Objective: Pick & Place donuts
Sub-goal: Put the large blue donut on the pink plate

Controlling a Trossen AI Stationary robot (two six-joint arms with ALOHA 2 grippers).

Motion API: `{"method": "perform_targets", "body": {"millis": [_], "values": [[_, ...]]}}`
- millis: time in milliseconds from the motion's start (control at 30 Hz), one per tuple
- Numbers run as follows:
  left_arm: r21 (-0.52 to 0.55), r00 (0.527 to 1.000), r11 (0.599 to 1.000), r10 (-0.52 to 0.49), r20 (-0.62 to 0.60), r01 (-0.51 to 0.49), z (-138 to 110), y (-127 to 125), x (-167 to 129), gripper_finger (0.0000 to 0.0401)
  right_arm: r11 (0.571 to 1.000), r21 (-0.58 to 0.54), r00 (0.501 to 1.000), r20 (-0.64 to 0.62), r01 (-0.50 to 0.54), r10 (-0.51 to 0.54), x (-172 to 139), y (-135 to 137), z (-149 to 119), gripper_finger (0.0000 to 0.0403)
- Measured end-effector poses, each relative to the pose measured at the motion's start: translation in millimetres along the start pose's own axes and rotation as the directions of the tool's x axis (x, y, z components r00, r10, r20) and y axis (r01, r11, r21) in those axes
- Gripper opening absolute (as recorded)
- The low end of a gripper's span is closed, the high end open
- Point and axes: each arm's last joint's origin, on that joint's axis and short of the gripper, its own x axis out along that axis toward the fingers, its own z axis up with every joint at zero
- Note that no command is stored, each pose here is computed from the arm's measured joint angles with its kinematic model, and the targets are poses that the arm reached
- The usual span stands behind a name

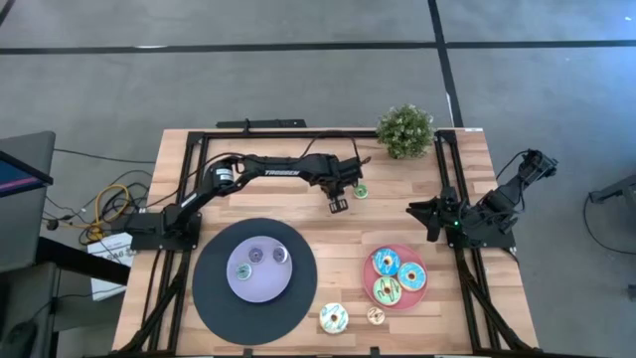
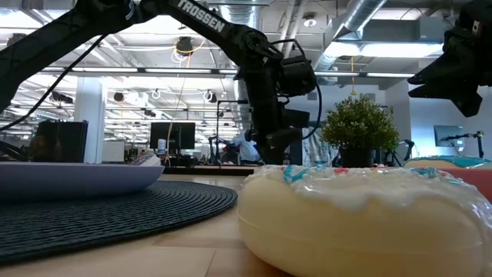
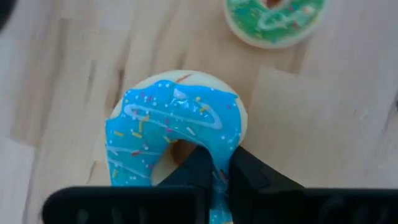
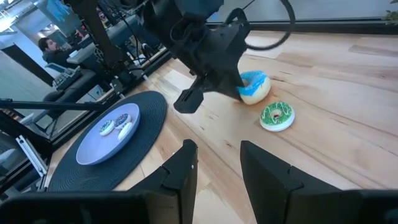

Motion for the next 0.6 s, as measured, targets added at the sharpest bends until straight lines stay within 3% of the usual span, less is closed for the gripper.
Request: {"method": "perform_targets", "body": {"millis": [133, 300, 467, 600], "values": [[-0.001, 0.999, 0.999, 0.054, 0.007, -0.054, 5.8, -5.4, -10.8, 0.0012, 1.000, 0.000, 1.000, 0.000, 0.000, 0.000, 0.0, 0.0, 0.0, 0.0113], [0.052, 0.996, 0.998, 0.027, 0.080, -0.031, 24.9, -34.4, -50.1, 0.0006, 0.999, -0.032, 1.000, 0.000, 0.000, 0.000, 0.0, 0.0, 0.0, 0.0113], [0.188, 0.975, 0.982, -0.054, 0.217, 0.012, 38.6, -89.5, -99.0, 0.0006, 0.999, -0.050, 1.000, 0.005, 0.003, -0.002, -0.1, -0.1, 0.3, 0.0113], [0.380, 0.943, 0.925, -0.135, 0.303, 0.011, 36.2, -139.5, -127.9, 0.0006, 0.999, -0.050, 0.999, 0.027, 0.019, -0.018, -0.1, -0.5, 1.0, 0.0113]]}}
